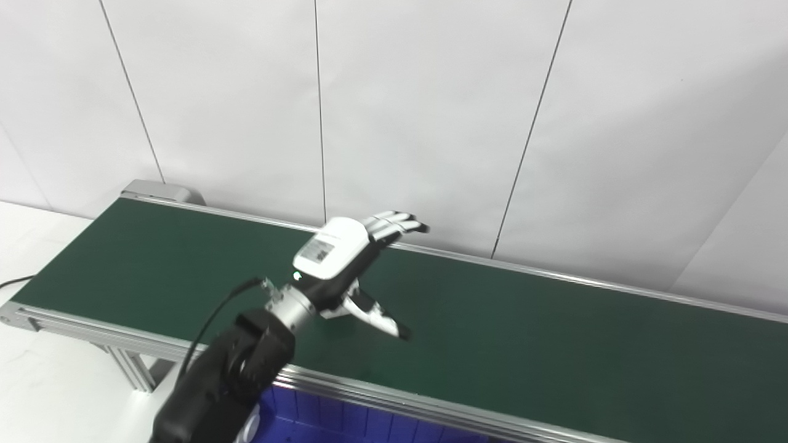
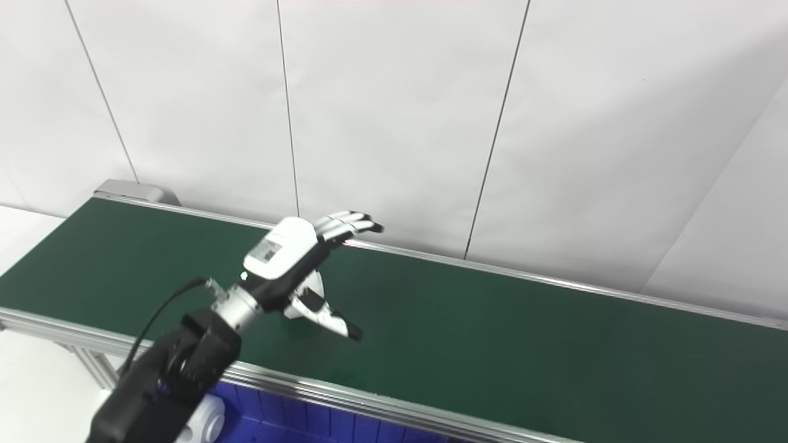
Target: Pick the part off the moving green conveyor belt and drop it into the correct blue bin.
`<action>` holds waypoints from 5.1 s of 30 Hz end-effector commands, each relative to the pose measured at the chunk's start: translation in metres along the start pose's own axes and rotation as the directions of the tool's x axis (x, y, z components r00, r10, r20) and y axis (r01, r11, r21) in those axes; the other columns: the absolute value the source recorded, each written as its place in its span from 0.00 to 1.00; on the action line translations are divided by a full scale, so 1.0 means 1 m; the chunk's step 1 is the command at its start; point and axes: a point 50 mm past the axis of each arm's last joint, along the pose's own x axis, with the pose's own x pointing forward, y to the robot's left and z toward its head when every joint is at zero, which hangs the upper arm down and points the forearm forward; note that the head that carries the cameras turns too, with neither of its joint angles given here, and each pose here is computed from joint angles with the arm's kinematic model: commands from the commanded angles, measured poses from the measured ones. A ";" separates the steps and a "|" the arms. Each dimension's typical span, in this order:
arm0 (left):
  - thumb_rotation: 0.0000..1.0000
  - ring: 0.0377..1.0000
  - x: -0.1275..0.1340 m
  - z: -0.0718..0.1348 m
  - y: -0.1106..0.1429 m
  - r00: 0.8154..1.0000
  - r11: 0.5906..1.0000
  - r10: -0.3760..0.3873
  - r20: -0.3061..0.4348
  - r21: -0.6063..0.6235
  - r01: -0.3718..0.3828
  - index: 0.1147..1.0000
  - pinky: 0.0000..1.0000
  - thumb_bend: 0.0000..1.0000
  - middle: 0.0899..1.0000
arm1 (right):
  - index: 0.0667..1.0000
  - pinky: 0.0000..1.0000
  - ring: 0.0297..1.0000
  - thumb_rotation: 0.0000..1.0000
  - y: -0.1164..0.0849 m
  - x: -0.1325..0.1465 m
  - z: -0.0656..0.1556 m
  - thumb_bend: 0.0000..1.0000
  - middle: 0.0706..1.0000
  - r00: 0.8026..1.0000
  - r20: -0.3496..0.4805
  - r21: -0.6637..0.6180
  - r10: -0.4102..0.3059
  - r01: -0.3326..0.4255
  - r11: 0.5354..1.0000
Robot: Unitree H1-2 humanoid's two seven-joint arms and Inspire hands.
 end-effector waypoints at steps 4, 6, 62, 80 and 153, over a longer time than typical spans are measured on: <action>0.31 0.90 0.031 -0.017 0.021 0.998 0.993 0.004 -0.064 0.114 0.003 0.84 0.77 1.00 0.90 | 0.89 0.77 0.84 1.00 -0.003 0.007 0.011 0.77 0.90 0.996 0.084 -0.007 -0.014 0.015 1.000; 0.30 0.90 0.038 -0.023 0.018 0.994 0.990 -0.031 -0.105 0.136 0.046 0.85 0.77 1.00 0.91 | 0.89 0.77 0.84 1.00 -0.002 0.007 0.012 0.77 0.90 0.996 0.087 -0.008 -0.013 0.013 1.000; 0.00 0.47 0.031 -0.029 -0.050 0.986 0.986 -0.150 -0.068 0.067 0.154 0.41 0.41 0.52 0.45 | 0.88 0.74 0.81 1.00 0.006 0.004 0.022 0.84 0.88 0.992 0.123 -0.005 0.000 0.001 1.000; 0.00 0.35 -0.083 0.051 0.012 0.987 0.990 -0.142 0.076 0.011 0.142 0.46 0.31 0.52 0.39 | 0.87 0.76 0.81 1.00 -0.008 0.003 0.051 0.86 0.87 0.973 0.229 -0.024 -0.001 0.007 1.000; 0.45 0.86 -0.125 0.133 -0.092 0.994 0.313 -0.044 -0.097 -0.947 -0.078 0.77 0.81 0.88 0.86 | 0.85 0.71 0.80 1.00 0.012 0.011 0.072 0.83 0.87 0.967 0.255 -0.043 0.003 0.008 0.999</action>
